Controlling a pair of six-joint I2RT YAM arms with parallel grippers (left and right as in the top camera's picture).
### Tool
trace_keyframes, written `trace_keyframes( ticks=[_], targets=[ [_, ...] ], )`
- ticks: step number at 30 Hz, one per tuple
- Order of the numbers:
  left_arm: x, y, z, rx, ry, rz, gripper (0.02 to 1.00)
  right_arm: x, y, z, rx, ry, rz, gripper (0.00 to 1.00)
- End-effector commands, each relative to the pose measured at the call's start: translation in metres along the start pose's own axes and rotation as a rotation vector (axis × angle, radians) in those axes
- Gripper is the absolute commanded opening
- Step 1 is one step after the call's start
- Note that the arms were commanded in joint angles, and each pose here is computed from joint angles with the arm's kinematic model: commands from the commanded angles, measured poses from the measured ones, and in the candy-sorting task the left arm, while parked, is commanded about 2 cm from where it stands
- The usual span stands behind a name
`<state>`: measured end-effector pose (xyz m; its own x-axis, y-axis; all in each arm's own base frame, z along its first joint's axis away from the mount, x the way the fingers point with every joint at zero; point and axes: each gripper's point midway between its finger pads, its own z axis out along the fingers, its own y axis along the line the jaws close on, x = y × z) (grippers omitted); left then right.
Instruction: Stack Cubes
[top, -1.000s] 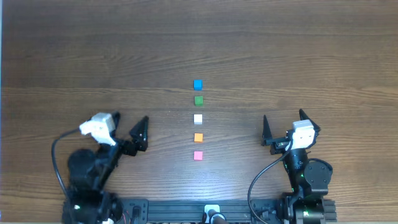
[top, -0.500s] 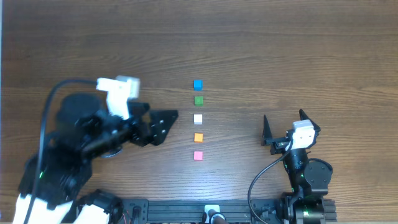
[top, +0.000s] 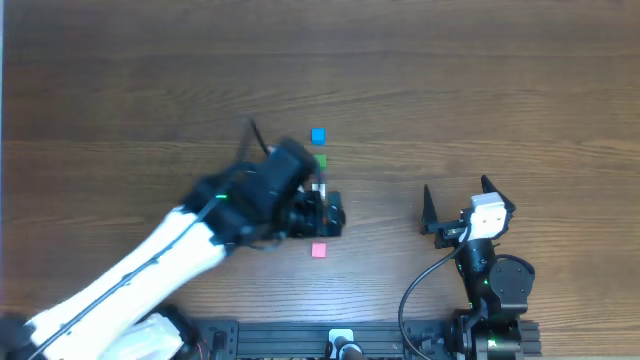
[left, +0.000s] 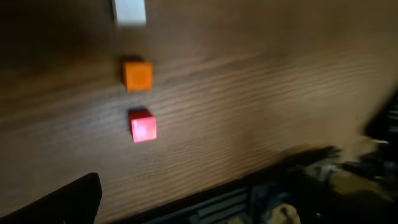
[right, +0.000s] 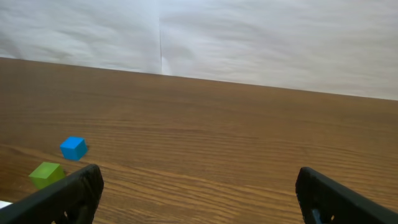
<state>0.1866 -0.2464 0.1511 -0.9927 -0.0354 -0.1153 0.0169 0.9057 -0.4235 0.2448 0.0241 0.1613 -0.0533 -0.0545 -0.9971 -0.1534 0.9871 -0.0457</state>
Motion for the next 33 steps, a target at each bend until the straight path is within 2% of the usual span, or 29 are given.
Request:
trace_keyframes(
  ticks=[1,7,18,33],
  targets=[
    [0.01,0.009,0.024,-0.141,-0.013,-0.119,0.998,0.002,-0.001,0.0,0.003,0.001,0.0,0.991],
    [0.035,0.032,0.05,-0.238,0.044,-0.207,0.996,0.002,-0.001,0.0,0.003,0.001,-0.001,0.993],
    [0.043,0.052,0.083,-0.239,0.039,-0.198,0.996,0.002,-0.001,0.0,0.003,0.001,0.0,0.993],
    [0.037,0.061,0.122,-0.311,0.03,-0.041,0.993,0.002,-0.001,0.0,0.003,0.001,0.0,0.991]
  ],
)
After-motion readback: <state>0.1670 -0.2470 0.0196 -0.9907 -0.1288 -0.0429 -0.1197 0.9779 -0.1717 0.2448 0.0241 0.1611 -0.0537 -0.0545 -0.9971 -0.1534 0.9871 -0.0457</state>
